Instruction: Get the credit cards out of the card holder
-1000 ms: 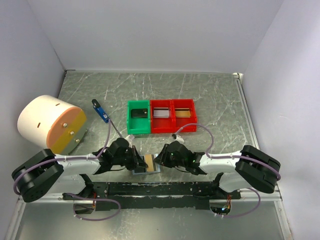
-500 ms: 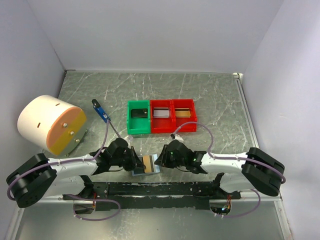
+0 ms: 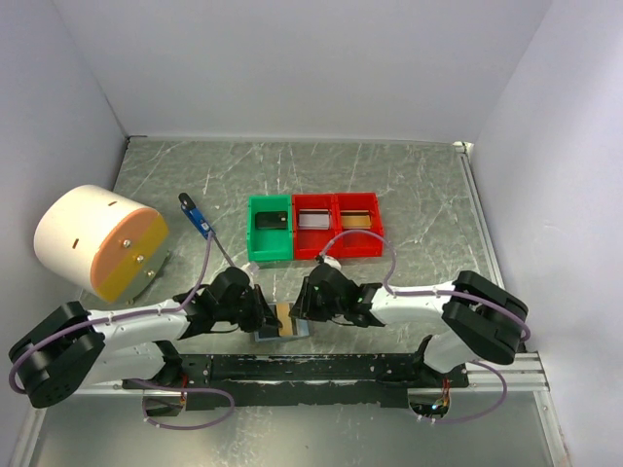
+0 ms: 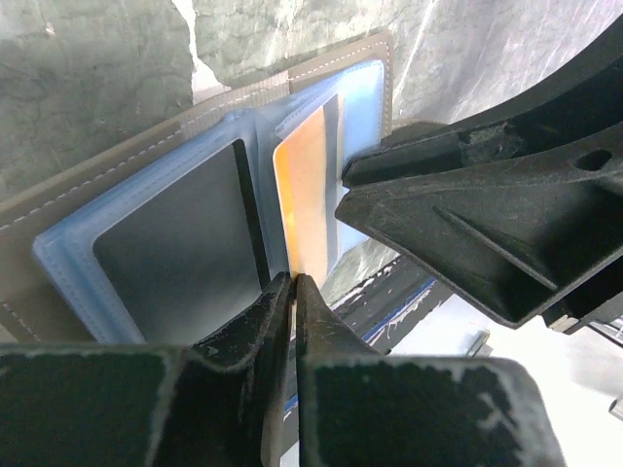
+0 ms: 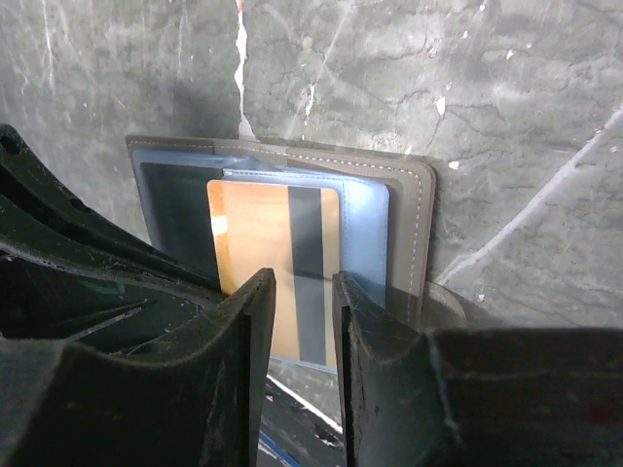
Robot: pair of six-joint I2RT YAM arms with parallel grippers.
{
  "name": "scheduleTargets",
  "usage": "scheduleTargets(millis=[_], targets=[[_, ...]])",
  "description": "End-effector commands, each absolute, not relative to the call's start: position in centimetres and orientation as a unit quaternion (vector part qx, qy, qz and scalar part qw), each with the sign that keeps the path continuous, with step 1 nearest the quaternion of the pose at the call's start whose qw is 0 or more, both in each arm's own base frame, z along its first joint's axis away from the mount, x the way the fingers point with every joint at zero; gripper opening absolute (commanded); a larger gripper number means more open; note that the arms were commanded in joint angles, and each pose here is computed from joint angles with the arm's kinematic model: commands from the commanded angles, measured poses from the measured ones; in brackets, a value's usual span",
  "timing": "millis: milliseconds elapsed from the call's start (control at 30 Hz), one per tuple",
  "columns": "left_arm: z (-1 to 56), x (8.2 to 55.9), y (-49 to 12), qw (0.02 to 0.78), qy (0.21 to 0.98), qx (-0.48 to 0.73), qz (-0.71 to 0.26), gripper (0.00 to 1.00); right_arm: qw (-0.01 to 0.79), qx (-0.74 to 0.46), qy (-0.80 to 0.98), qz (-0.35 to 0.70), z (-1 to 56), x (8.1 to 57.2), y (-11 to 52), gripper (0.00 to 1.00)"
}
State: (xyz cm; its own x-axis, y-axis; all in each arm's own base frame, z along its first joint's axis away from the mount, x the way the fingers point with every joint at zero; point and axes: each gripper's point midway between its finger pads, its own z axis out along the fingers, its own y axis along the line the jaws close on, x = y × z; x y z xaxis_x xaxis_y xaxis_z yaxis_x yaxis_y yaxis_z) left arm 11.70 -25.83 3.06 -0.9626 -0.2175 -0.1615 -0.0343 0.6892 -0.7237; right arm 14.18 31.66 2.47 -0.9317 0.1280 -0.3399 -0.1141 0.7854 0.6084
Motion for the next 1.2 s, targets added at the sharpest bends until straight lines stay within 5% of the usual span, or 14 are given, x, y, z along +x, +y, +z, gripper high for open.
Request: scheduleTargets(millis=[0,433,700,1167], targets=[[4.1,12.7,-25.8,0.145,0.910,-0.063,-0.384,0.16,0.178,0.027,0.944,0.278,0.3,13.7,29.3,0.31],[4.6,13.1,-26.2,0.151,0.905,-0.060,-0.394,0.25,0.161,0.033,0.943,0.289,-1.0,12.5,28.6,0.31],[4.2,13.2,-25.5,0.156,0.911,-0.077,-0.375,0.11,0.161,0.039,0.944,0.284,-1.3,12.4,28.1,0.31],[4.1,13.2,-23.4,0.171,0.924,-0.085,-0.332,0.09,0.179,0.009,0.929,0.323,1.4,13.1,30.0,0.32]])
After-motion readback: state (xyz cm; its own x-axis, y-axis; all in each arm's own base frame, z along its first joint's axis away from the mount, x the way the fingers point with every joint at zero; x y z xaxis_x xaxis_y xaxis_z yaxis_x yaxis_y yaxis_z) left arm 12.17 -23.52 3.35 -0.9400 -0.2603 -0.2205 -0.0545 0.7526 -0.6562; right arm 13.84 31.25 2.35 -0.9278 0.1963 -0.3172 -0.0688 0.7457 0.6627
